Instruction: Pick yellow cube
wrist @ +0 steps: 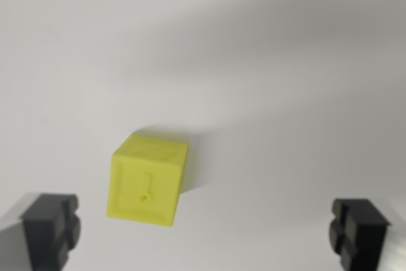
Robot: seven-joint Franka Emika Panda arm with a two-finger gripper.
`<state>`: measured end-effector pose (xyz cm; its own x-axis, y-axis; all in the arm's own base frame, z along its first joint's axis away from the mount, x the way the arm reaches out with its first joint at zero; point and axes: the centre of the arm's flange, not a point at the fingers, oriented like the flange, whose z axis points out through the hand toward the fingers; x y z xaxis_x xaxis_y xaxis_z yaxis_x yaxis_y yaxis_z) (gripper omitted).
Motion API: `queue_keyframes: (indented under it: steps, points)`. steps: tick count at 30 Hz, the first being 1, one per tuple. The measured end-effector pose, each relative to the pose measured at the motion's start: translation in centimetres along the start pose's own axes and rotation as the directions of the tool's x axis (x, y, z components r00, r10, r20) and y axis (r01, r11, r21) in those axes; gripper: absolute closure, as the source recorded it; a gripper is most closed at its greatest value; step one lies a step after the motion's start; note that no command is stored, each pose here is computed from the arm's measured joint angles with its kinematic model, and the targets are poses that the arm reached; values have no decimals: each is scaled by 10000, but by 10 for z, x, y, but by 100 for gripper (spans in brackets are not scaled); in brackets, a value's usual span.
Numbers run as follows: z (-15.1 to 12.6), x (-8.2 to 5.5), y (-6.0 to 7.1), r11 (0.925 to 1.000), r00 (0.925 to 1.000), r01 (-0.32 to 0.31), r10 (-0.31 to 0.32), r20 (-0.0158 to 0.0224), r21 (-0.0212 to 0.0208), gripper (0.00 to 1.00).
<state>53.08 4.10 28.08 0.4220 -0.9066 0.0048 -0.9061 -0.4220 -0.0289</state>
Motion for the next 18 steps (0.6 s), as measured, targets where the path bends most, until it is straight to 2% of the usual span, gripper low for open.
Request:
queue_keyframes:
  steps: [18]
  points:
    - [45,-31,4,9989,9990,-454,455,6,-111,0]
